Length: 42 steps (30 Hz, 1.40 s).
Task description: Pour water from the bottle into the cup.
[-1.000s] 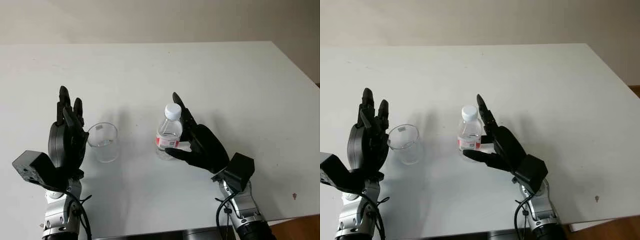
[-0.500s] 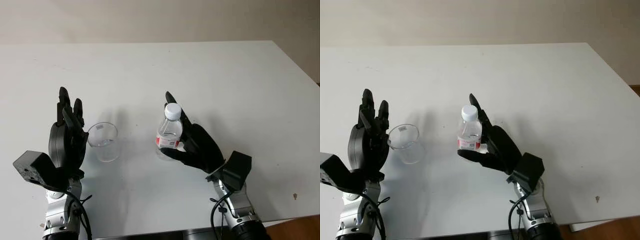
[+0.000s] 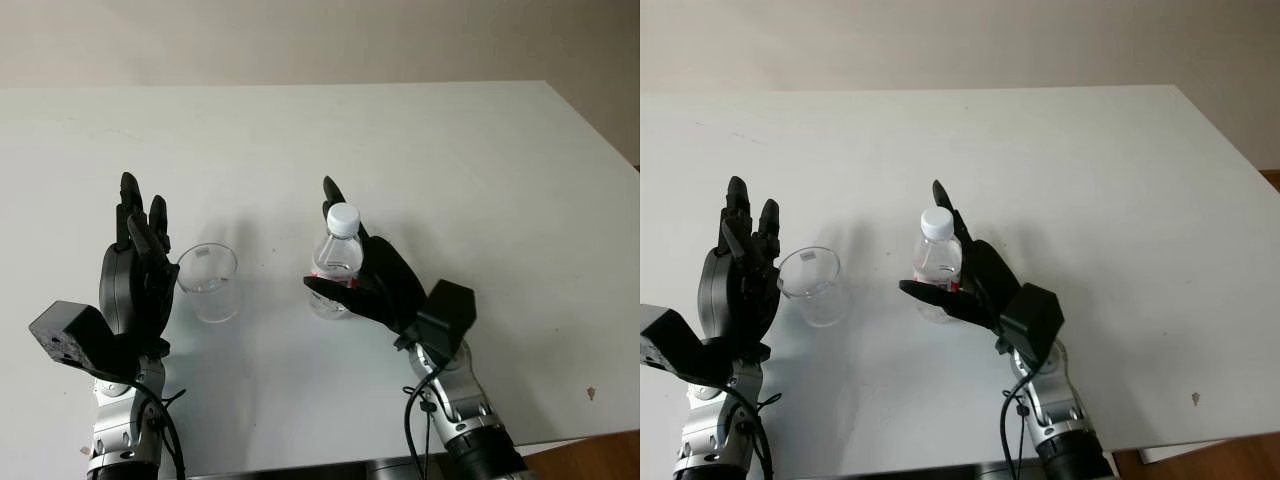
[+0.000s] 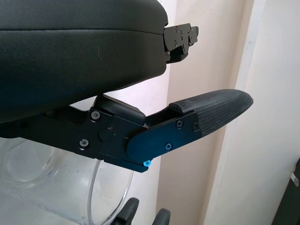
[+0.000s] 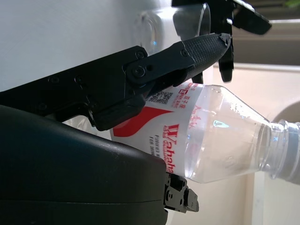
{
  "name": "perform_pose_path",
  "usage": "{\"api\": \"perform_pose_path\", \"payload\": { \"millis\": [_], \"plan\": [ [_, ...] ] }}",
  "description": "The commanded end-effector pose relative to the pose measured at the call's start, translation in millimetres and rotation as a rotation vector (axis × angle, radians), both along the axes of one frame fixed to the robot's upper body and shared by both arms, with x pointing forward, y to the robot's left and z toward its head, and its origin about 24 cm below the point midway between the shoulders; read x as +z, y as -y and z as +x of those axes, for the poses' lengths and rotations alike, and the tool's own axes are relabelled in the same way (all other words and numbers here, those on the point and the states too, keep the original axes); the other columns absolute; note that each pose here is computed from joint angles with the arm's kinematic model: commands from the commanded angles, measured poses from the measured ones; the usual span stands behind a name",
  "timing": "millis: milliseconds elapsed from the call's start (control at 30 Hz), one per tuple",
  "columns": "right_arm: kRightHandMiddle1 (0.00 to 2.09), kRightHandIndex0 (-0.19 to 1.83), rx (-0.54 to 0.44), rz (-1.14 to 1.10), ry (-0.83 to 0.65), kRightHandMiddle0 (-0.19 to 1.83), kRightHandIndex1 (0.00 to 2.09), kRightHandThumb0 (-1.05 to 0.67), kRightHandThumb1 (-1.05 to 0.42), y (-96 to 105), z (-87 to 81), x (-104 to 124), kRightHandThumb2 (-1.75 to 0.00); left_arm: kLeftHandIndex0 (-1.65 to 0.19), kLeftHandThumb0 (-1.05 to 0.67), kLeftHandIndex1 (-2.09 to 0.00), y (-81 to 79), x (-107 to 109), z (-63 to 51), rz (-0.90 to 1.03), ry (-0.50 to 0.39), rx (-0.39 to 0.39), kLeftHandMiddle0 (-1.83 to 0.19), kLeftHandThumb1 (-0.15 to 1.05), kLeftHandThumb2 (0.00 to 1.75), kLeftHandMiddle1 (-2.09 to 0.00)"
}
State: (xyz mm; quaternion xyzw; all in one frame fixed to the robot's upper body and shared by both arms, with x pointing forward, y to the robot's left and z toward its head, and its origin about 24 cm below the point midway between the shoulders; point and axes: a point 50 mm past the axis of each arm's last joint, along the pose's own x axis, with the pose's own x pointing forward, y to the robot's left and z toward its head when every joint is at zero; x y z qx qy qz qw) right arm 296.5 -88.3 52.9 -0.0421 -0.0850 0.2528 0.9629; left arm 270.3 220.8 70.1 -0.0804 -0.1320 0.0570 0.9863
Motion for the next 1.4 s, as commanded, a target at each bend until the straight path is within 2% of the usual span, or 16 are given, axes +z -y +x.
{"api": "perform_pose_path", "payload": {
  "millis": [0, 33, 67, 100, 133, 200, 233, 367, 467, 567, 667, 767, 967, 1067, 1233, 1367],
  "plan": [
    [0.09, -0.06, -0.031, 0.014, -0.009, -0.03, 0.07, -0.76, -0.95, -5, 5.1, 3, -0.04, 0.16, -0.87, 0.00, 2.7, 3, 1.7, -0.002, 0.016, -0.003, 0.19, 1.05, 0.79, -0.25],
    [0.11, -0.01, -0.050, 0.013, -0.017, 0.02, 0.10, -0.74, -0.94, -6, 6.4, 4, -0.04, 0.16, -0.87, 0.00, 2.7, 3, 1.6, -0.003, 0.018, -0.004, 0.19, 1.05, 0.79, -0.25],
    [0.23, 0.03, -0.063, 0.012, -0.021, 0.08, 0.32, -0.73, -0.93, -6, 7.5, 4, -0.05, 0.16, -0.87, 0.00, 2.6, 3, 1.6, -0.004, 0.018, -0.004, 0.19, 1.05, 0.78, -0.24],
    [0.53, -0.06, -0.073, 0.004, -0.021, 0.09, 0.88, -0.70, -0.93, -7, 8.4, 5, -0.05, 0.16, -0.87, 0.00, 2.8, 3, 1.6, -0.006, 0.019, -0.004, 0.19, 1.05, 0.77, -0.24],
    [1.20, -0.12, -0.080, -0.013, -0.008, -0.05, 1.44, -0.67, -0.93, -7, 9.0, 6, -0.05, 0.16, -0.87, 0.00, 2.8, 3, 1.7, -0.008, 0.020, -0.004, 0.19, 1.05, 0.77, -0.24],
    [1.88, -0.10, -0.079, -0.038, 0.027, -0.12, 1.94, -0.62, -0.94, -7, 9.4, 8, -0.05, 0.16, -0.87, 0.00, 3.2, 3, 1.9, -0.005, 0.020, -0.003, 0.19, 1.05, 0.78, -0.23],
    [1.98, -0.08, -0.073, -0.047, 0.039, -0.11, 2.02, -0.61, -0.94, -7, 9.4, 8, -0.06, 0.16, -0.86, 0.00, 3.1, 3, 2.0, -0.003, 0.020, -0.003, 0.19, 1.05, 0.79, -0.23],
    [2.09, 0.11, -0.030, -0.080, 0.060, -0.01, 2.09, -0.58, -0.97, -5, 9.7, 9, -0.06, 0.17, -0.86, 0.00, 3.8, 3, 2.2, -0.004, 0.021, -0.001, 0.19, 1.05, 0.80, -0.21],
    [2.09, 0.56, -0.001, -0.092, 0.072, 0.32, 2.09, -0.57, -1.01, -4, 9.7, 11, -0.06, 0.16, -0.86, 0.00, 4.2, 3, 2.2, -0.002, 0.023, -0.002, 0.19, 1.05, 0.81, -0.22],
    [2.09, 1.14, 0.023, -0.120, 0.084, 0.80, 2.09, -0.56, -1.04, -4, 9.1, 11, -0.14, 0.15, -0.86, 0.00, 3.8, 2, 2.3, -0.003, 0.025, -0.001, 0.19, 1.05, 0.81, -0.24],
    [2.09, 1.46, 0.038, -0.138, 0.087, 1.04, 2.09, -0.53, -1.05, -3, 8.4, 12, -0.24, 0.15, -0.86, 0.00, 3.7, 2, 2.3, -0.005, 0.022, 0.002, 0.19, 1.05, 0.80, -0.25],
    [2.09, 1.63, 0.046, -0.132, 0.095, 1.12, 2.09, -0.49, -1.05, -3, 8.2, 13, -0.33, 0.16, -0.86, 0.00, 3.8, 2, 2.4, -0.001, 0.024, -0.002, 0.19, 1.05, 0.81, -0.25],
    [2.09, 1.79, 0.047, -0.144, 0.105, 1.07, 2.09, -0.50, -1.05, -7, 12.9, 17, -0.46, 0.16, -0.85, 0.00, 3.9, 2, 2.2, -0.004, 0.023, -0.003, 0.19, 1.05, 0.81, -0.25],
    [2.09, 1.75, 0.043, -0.155, 0.125, 0.92, 2.09, -0.50, -1.05, -10, 17.4, 23, -0.49, 0.15, -0.86, 0.00, 4.6, 2, 2.5, -0.004, 0.021, 0.000, 0.19, 1.05, 0.81, -0.26],
    [2.09, 1.30, 0.037, -0.183, 0.188, 0.47, 2.09, -0.47, -1.05, -15, 31.9, 42, -0.52, 0.14, -0.86, 0.00, 4.4, 2, 2.5, -0.006, 0.016, 0.000, 0.19, 1.05, 0.80, -0.27],
    [2.09, 1.09, 0.036, -0.241, 0.246, 0.22, 2.09, -0.45, -1.05, -22, 47.8, 63, -0.54, 0.14, -0.86, 0.00, 5.4, 2, 3.1, -0.004, 0.015, 0.005, 0.19, 1.05, 0.82, -0.28]
  ]
}}
